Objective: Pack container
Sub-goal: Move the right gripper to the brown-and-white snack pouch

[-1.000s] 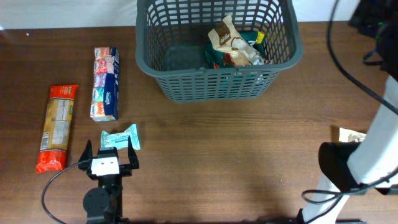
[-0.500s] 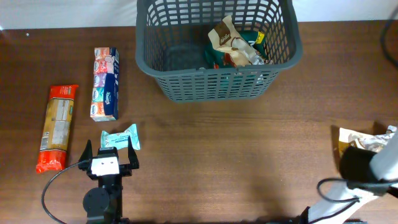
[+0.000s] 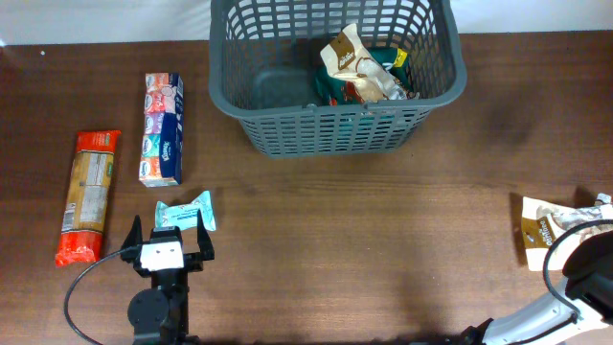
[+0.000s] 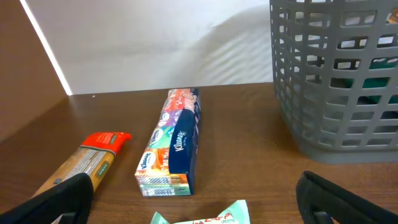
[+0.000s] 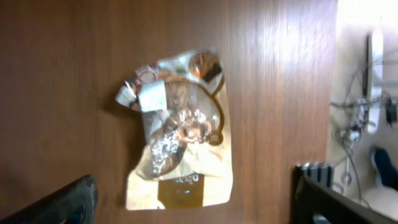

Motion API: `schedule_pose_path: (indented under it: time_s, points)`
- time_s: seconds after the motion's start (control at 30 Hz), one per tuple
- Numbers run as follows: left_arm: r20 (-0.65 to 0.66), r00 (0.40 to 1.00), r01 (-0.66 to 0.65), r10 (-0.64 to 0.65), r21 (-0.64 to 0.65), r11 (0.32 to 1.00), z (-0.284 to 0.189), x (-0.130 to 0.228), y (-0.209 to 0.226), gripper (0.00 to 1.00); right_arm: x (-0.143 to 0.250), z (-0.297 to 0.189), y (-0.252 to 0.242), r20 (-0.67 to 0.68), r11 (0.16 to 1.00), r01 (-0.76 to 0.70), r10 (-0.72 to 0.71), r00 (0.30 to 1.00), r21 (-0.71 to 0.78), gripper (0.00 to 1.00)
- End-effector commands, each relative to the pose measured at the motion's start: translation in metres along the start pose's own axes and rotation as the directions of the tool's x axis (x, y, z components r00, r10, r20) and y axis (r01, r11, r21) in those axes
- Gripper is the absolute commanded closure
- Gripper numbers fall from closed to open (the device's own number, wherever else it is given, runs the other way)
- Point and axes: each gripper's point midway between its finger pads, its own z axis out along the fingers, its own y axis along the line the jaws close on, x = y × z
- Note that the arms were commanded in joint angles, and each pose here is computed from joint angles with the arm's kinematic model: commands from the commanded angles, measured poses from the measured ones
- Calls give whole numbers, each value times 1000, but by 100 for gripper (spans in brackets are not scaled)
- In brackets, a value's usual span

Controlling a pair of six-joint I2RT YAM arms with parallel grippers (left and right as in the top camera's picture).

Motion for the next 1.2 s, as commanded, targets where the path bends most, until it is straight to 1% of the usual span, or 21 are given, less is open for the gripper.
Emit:
schedule_pose_path:
  time_s: [0.0, 0.07, 0.17, 0.27, 0.43, 0.77, 0.97, 1.17]
  points:
    - [1, 1000, 9, -9, 5, 1000, 0, 1, -1, 1, 19, 20, 4, -70, 1000, -28, 28, 997, 7, 1]
    - [1, 1000, 9, -9, 5, 1000, 0, 1, -1, 1, 27, 36, 11, -98, 1000, -11, 10, 995, -3, 1]
    - [1, 1000, 9, -9, 5, 1000, 0, 1, -1, 1, 37, 58, 25, -127, 997, 55, -62, 990, -55, 1]
    - [1, 1000, 9, -9, 5, 1000, 0, 1, -1, 1, 49, 79, 30, -153, 993, 98, -108, 982, -70, 1]
    - [1, 1000, 9, -9, 5, 1000, 0, 1, -1, 1, 69, 111, 40, -177, 965, 225, -247, 953, -139, 1]
    - [1, 1000, 9, -9, 4, 1000, 0, 1, -1, 1, 94, 149, 22, -234, 969, 226, -242, 941, -97, 1]
    - [1, 1000, 9, -9, 4, 1000, 0, 1, -1, 1, 93, 161, 12, -242, 970, 227, -241, 940, -86, 1]
    - [1, 1000, 9, -9, 4, 1000, 0, 1, -1, 1, 85, 163, 17, -208, 952, 280, -300, 931, -122, 1]
